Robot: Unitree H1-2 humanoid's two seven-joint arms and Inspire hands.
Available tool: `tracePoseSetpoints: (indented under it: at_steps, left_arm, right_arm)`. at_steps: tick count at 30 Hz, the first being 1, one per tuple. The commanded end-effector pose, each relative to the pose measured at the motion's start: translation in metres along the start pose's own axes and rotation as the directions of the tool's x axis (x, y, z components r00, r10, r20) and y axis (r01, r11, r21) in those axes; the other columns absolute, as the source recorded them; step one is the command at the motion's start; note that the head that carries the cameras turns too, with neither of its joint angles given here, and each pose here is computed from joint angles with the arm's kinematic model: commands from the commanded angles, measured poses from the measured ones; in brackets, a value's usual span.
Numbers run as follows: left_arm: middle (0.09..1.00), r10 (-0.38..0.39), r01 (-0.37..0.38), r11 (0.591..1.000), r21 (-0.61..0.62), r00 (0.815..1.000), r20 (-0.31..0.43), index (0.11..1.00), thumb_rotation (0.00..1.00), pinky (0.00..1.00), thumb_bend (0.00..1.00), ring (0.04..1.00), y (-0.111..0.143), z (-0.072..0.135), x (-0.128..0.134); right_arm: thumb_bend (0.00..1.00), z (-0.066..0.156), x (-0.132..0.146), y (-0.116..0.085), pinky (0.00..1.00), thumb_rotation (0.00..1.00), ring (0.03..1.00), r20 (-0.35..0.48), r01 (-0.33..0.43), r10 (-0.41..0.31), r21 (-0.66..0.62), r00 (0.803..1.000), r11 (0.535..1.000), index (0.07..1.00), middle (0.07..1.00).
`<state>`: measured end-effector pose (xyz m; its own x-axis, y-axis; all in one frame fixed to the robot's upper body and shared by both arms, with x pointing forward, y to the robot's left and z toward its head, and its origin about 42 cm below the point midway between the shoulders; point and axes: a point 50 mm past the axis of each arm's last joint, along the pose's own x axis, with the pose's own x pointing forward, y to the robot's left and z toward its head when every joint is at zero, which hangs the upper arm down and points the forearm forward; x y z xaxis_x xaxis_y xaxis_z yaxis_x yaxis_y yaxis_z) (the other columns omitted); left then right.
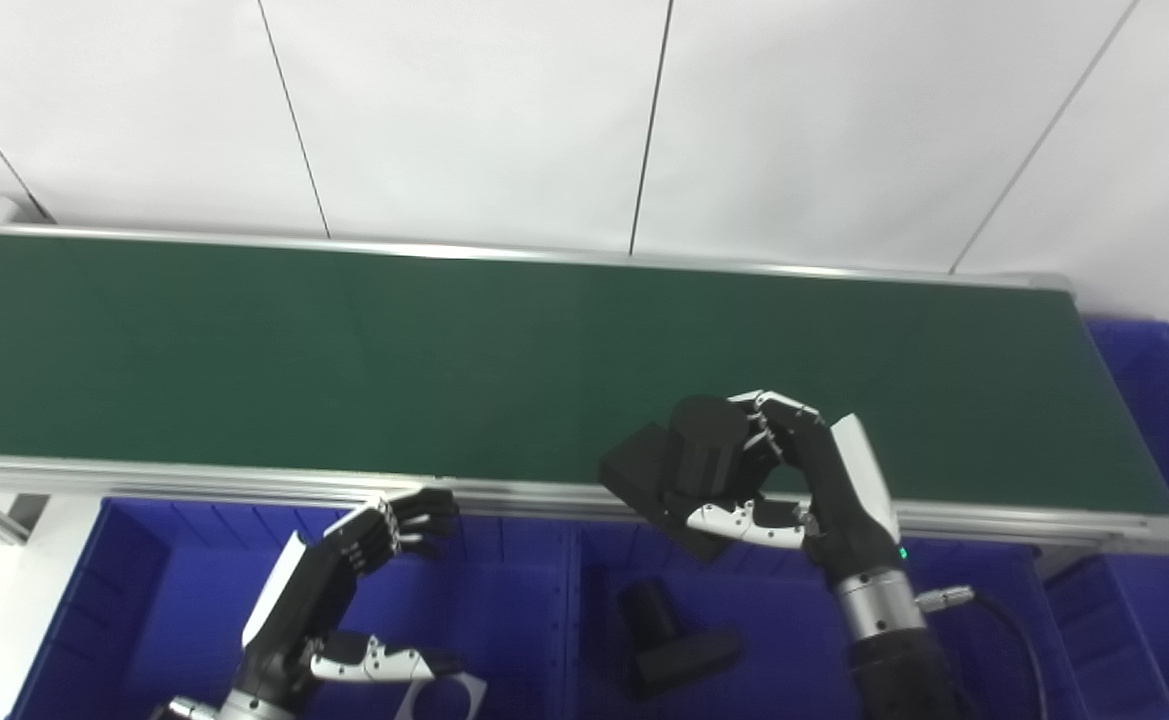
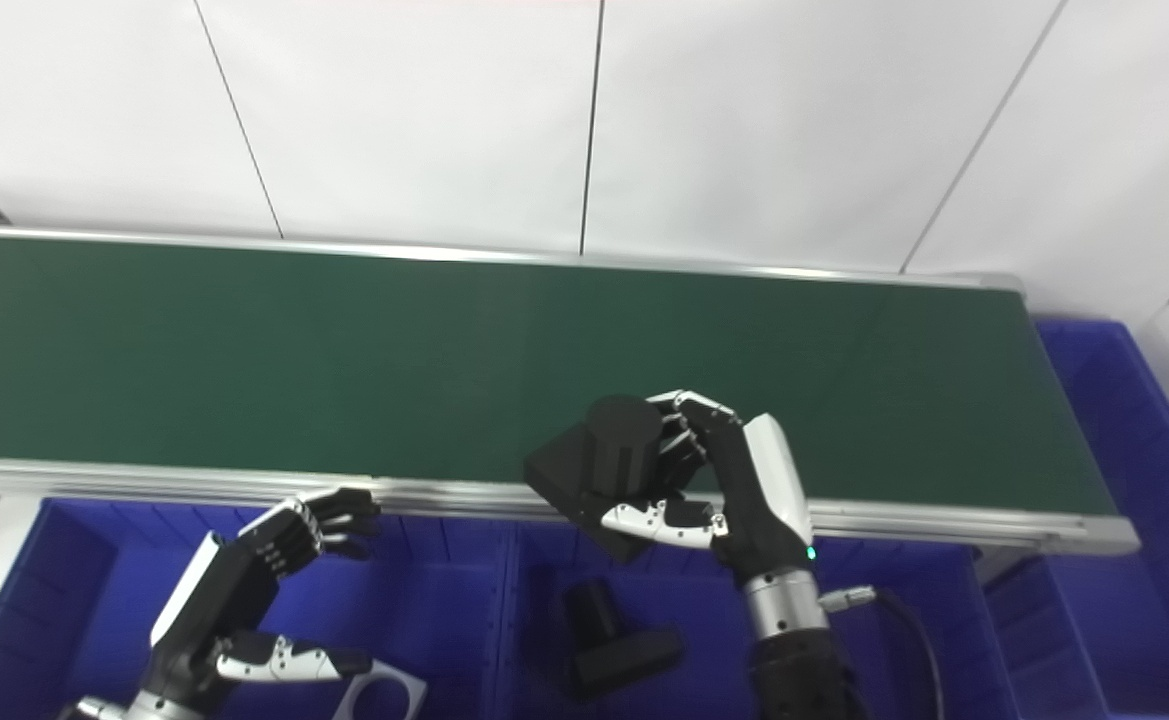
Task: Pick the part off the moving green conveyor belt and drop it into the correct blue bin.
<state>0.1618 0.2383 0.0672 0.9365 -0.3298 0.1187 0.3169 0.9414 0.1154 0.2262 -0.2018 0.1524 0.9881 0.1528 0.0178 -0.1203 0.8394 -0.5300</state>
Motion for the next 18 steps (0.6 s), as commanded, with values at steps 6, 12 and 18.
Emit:
tracePoseSetpoints:
  at_steps: [6,12,18]
  left_arm:
    - [0.758,-0.012,0.011,0.999,0.033,0.999,0.052,0.767,0.13,0.62,0.91,0.706,0.008,0.015,0.009]
    - [0.763,-0.014,0.013,0.999,0.032,0.999,0.050,0.772,0.15,0.63,0.91,0.712,0.010,0.016,0.008]
    - [0.760,-0.018,0.017,1.000,0.022,0.998,0.053,0.770,0.15,0.63,0.92,0.710,0.011,0.016,0.009]
  right_arm:
    - [0.50,-0.006,-0.010,-0.022,0.37,0.00,0.383,-0.009,-0.064,0.064,-0.108,0.998,0.992,0.576,0.503]
    - [0.50,-0.011,-0.015,-0.036,0.35,0.00,0.374,-0.034,-0.166,0.162,-0.237,0.986,0.957,0.581,0.498]
    - [0.51,-0.013,-0.013,-0.045,0.36,0.00,0.399,-0.066,-0.266,0.260,-0.352,0.963,0.897,0.511,0.526]
